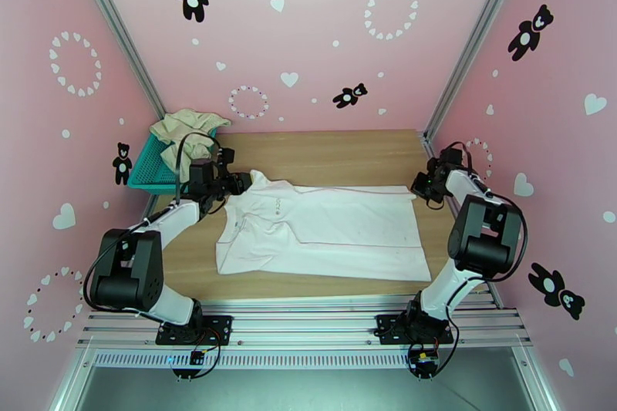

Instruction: Fold and stack the mixed laundry pile

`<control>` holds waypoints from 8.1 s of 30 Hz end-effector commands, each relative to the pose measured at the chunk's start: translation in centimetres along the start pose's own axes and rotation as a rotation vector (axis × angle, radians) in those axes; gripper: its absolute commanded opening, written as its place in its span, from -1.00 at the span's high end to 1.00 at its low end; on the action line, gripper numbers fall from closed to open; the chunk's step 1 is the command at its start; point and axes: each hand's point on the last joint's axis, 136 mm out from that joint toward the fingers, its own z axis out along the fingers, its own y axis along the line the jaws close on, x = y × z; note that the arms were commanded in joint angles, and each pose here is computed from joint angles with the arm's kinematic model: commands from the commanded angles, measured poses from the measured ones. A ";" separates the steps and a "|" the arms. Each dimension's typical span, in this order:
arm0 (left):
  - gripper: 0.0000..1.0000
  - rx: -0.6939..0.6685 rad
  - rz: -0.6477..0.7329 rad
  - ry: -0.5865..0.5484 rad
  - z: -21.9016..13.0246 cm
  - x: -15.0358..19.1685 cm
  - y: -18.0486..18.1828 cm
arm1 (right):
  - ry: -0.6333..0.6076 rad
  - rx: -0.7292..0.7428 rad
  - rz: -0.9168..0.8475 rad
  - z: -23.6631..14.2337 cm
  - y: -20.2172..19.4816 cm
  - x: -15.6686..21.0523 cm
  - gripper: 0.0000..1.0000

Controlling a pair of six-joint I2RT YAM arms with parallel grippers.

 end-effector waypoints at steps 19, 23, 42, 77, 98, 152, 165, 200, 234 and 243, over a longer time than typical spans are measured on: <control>-0.34 -0.328 0.185 0.196 4.9 -0.5 -5.4 | -0.044 0.068 0.002 -1.4 0.4 1.3 0.13; -0.30 -0.397 0.201 0.265 8.6 0.4 -5.4 | -0.032 0.070 -0.011 -1.2 0.3 1.9 0.12; 0.52 -0.564 0.145 0.370 13.6 5.3 -3.6 | -0.019 0.048 -0.007 -1.1 0.6 2.2 0.12; -0.15 -0.616 -0.021 0.248 -1.8 11.8 -7.7 | 0.024 0.077 -0.080 -2.0 5.0 4.7 0.07; 0.05 -0.707 -0.244 0.282 3.8 12.7 5.0 | 0.241 0.167 0.031 3.7 1.6 8.6 0.16; 0.15 -0.438 -0.346 0.194 23.2 -5.1 7.3 | 0.326 0.113 -0.064 0.7 6.0 19.1 0.14; 0.12 -0.175 -0.405 0.071 29.3 -8.7 5.2 | 0.342 0.083 -0.174 -1.9 10.2 26.6 0.15; 0.92 -0.558 -0.237 0.248 21.3 -3.7 5.7 | 0.361 0.180 -0.344 -0.9 6.1 24.3 0.62; 0.80 0.042 -0.222 0.043 29.6 -10.7 -6.7 | 0.287 0.165 -0.609 -5.6 13.5 29.6 0.52; 0.29 0.023 -0.120 0.018 21.9 -13.5 -10.8 | 0.034 0.004 -0.586 -6.1 18.7 14.3 0.50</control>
